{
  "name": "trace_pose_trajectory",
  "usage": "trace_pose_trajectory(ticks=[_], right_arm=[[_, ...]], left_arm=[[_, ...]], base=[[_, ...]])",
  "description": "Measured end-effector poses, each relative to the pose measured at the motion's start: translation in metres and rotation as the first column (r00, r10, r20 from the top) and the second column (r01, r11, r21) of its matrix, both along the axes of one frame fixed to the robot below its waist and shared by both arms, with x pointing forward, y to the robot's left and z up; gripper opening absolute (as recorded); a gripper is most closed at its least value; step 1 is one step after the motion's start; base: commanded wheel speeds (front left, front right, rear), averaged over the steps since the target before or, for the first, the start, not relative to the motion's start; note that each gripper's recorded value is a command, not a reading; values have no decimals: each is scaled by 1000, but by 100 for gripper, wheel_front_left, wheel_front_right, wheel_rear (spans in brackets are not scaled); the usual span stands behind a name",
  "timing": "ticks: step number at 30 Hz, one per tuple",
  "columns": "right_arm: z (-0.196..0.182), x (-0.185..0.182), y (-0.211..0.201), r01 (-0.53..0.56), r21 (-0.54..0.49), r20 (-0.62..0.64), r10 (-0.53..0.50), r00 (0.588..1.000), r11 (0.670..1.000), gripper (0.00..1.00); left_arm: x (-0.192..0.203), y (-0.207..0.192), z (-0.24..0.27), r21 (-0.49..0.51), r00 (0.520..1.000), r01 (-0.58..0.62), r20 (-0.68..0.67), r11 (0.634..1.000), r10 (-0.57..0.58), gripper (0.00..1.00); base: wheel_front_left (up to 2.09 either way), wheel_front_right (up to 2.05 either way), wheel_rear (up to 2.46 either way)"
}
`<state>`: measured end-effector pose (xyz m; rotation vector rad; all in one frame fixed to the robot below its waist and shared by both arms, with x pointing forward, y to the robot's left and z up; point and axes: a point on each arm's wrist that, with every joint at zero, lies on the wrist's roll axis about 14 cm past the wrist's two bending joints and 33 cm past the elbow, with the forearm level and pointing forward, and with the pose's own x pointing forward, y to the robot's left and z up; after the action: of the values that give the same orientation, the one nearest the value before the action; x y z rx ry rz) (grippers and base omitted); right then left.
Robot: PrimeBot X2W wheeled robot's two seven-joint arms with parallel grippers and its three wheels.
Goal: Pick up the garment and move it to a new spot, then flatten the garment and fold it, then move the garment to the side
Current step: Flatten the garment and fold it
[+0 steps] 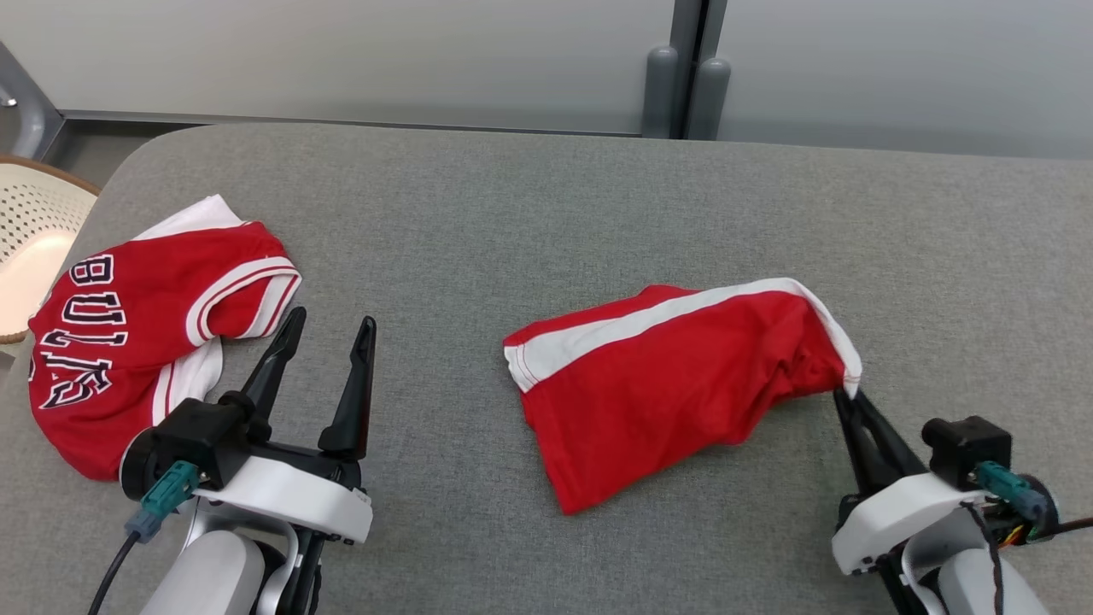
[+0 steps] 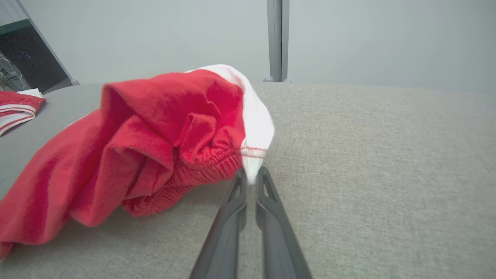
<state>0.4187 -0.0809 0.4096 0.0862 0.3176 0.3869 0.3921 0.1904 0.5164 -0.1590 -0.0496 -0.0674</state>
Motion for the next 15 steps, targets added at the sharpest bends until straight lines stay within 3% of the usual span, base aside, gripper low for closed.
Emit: trace_pose_trajectory(ticks=[8, 11, 15], right_arm=[[68, 26, -40, 52, -146, 284, -9, 959, 988, 0], [53, 13, -45, 45, -201, 226, 1, 974, 979, 0], [6, -19, -54, 3, -270, 48, 10, 999, 963, 0]], left_arm=[[6, -8, 0, 0, 1000, 22, 3, 1000, -22, 100], [7, -11, -1, -1, 1000, 29, 1, 1000, -29, 100], [9, -14, -4, -5, 999, 37, -6, 999, -37, 100]], base=[[0, 0, 0], [0, 0, 0], [0, 0, 0]])
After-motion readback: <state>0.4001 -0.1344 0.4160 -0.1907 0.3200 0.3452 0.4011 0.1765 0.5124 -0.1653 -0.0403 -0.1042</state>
